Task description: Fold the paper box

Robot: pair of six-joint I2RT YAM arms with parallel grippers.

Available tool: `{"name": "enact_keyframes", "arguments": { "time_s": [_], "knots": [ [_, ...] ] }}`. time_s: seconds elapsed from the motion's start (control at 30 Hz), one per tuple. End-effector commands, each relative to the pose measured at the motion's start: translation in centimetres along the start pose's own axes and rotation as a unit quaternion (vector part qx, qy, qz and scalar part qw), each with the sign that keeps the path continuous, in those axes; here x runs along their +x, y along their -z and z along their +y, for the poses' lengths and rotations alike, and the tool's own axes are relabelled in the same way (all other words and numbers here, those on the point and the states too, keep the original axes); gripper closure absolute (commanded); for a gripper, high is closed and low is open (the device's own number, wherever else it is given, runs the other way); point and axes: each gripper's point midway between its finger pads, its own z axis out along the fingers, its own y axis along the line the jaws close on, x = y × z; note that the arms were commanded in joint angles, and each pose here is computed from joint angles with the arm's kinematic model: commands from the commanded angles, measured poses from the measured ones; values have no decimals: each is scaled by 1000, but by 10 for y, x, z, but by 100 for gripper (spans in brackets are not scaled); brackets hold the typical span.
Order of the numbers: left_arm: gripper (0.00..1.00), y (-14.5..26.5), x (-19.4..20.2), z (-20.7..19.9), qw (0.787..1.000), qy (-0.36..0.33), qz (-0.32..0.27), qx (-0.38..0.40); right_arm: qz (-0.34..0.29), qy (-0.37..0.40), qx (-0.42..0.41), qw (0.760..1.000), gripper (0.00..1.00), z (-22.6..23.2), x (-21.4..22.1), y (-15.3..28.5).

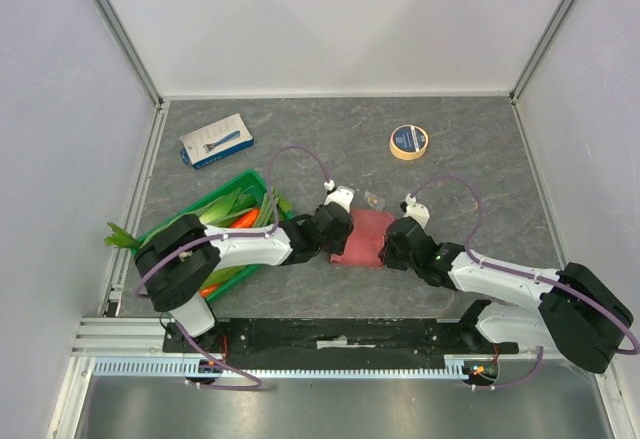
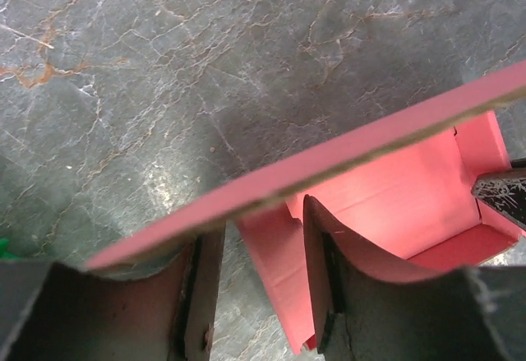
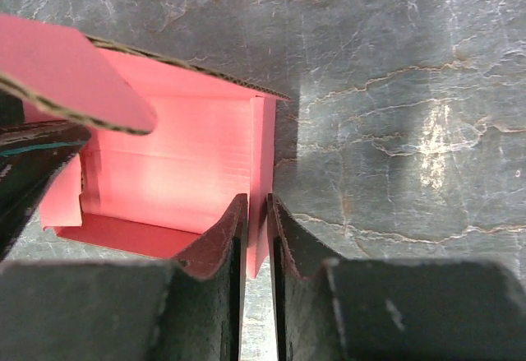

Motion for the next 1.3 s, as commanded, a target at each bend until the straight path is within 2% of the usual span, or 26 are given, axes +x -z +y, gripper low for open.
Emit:
{"name": "enact_keyframes", "arguments": {
  "time_s": [0.0,0.13,0.23,0.27,0.4,0.5,0.53,0.6,0.7,0.87,1.07,1.27],
  "knots": [
    [51,20,-33,-4,999,32,-22,37,-26,8,23,999,80,-3,-15,4],
    [59,29,-34,3,997,46,-28,51,-26,6,27,999,83,-5,-14,4],
    [59,38,-30,-1,996,58,-23,71,-25,2,27,999,83,-5,-13,4],
    [57,40,-27,-1,995,65,-22,76,-25,2,26,999,83,-4,-14,4],
    [43,55,-31,-12,988,87,-42,121,-26,3,23,999,84,-3,-15,5],
    [40,63,-35,-21,982,97,-56,155,-26,5,22,999,84,-2,-15,5],
    [42,63,-34,-20,981,102,-56,153,-26,5,20,999,84,0,-16,5],
    [54,60,-31,-11,983,121,-54,130,-26,7,20,999,85,-1,-16,5],
    [55,57,-24,-4,982,139,-49,118,-25,9,20,999,85,0,-16,5],
    [56,47,-20,-5,975,167,-31,142,-25,9,16,1000,88,3,-18,6],
    [58,38,-22,-17,972,166,-28,164,-23,11,12,1000,90,6,-18,5],
    [67,27,-18,-26,969,169,-13,181,-19,14,11,1000,91,9,-14,4]
  ]
}}
